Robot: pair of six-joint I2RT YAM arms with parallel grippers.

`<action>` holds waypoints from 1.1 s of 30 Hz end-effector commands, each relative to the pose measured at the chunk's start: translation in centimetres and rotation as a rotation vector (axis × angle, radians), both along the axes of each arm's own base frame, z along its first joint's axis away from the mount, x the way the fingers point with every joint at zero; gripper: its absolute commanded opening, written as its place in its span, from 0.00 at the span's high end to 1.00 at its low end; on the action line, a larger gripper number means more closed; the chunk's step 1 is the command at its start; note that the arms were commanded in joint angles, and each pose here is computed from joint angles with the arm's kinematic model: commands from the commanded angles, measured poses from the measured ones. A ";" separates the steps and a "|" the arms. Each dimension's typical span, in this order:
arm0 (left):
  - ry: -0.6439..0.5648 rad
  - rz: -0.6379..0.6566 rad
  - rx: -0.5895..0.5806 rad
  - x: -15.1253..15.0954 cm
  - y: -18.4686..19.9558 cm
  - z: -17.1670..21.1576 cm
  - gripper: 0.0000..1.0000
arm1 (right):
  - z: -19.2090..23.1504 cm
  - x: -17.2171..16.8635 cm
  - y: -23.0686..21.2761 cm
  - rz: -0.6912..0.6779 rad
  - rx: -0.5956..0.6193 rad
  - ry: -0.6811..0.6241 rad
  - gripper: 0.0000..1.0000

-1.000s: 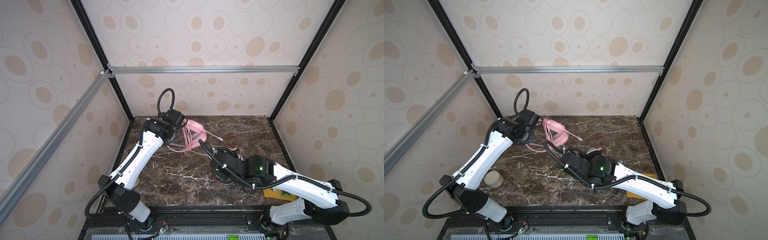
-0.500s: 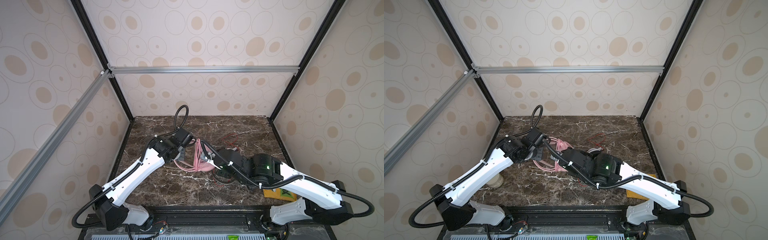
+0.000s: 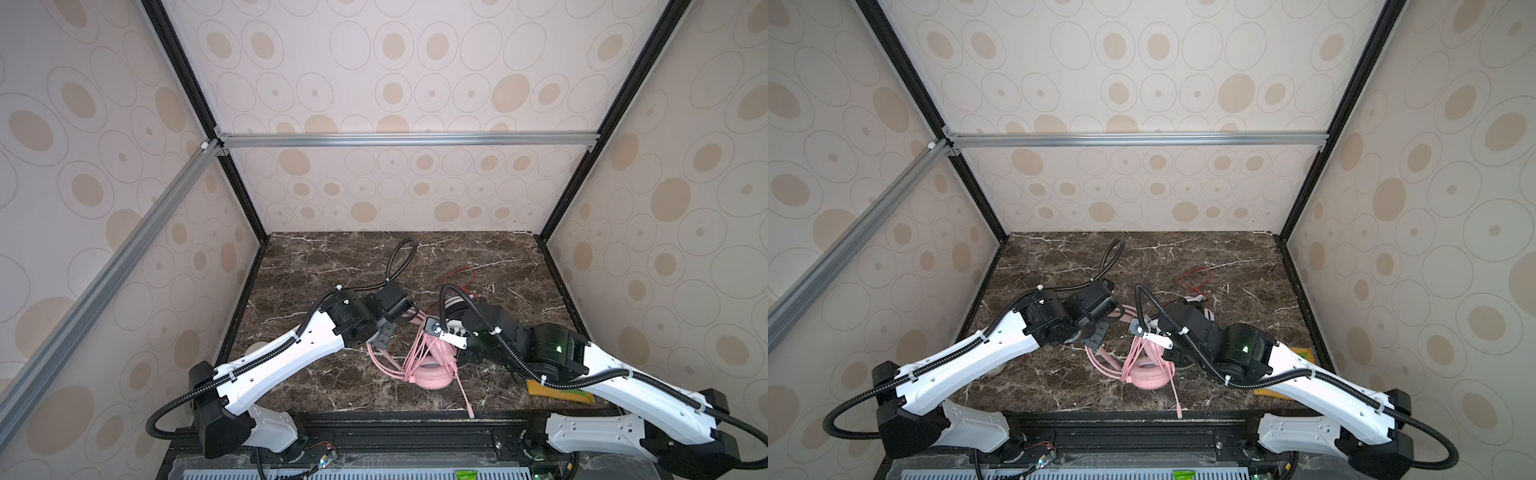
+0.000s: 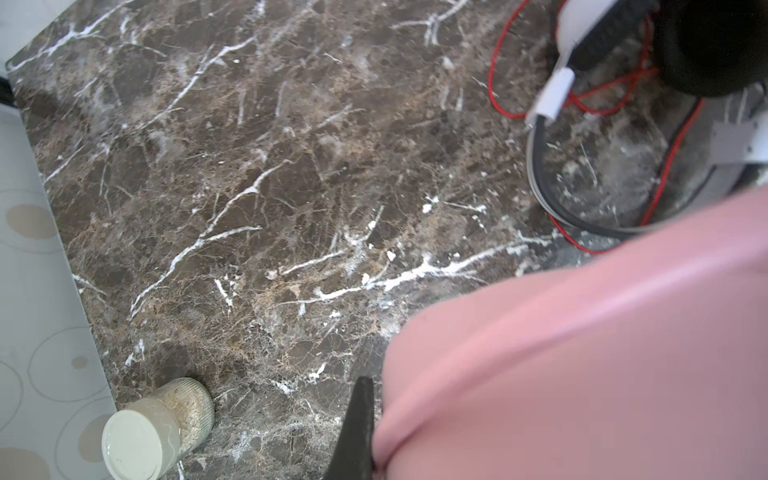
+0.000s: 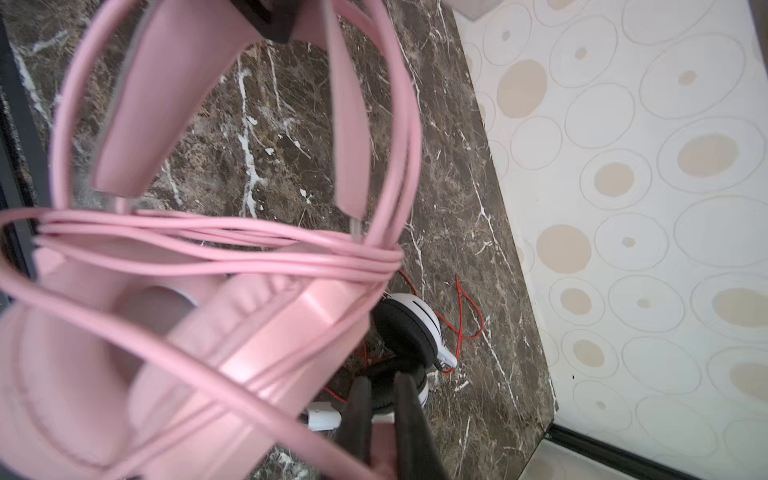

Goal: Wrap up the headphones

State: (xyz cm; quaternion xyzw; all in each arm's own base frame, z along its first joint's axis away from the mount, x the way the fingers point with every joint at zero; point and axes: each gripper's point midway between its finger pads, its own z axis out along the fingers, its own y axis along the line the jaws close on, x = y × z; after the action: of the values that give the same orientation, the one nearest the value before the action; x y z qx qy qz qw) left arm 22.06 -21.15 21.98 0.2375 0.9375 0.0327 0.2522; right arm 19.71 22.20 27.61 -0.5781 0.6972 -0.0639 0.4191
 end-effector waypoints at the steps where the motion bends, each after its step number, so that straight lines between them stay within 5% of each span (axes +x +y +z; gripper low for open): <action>1: 0.007 -0.080 -0.016 -1.4 -1.6 1.2 1.00 | -0.3 0.1 -0.1 0.010 0.032 0.009 1.00; 8: 0.053 -0.198 -0.021 -3.9 -4.2 0.8 1.00 | -2.2 0.6 -0.7 -0.010 0.030 0.046 1.00; 23: 0.078 -0.209 -0.022 -5.0 -3.3 1.0 1.00 | -3.7 0.8 -2.1 -0.089 0.181 0.056 1.00; 33: 0.097 -0.325 -0.150 -6.4 -5.1 3.7 1.00 | -5.9 0.7 -1.8 -0.098 0.211 0.113 0.95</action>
State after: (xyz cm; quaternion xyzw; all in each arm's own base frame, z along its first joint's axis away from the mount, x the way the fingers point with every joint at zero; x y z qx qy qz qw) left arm 17.07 -25.02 22.02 0.3425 0.9160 -0.0211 0.2080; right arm 19.93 20.79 22.02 -0.5199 0.7388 0.0199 0.4283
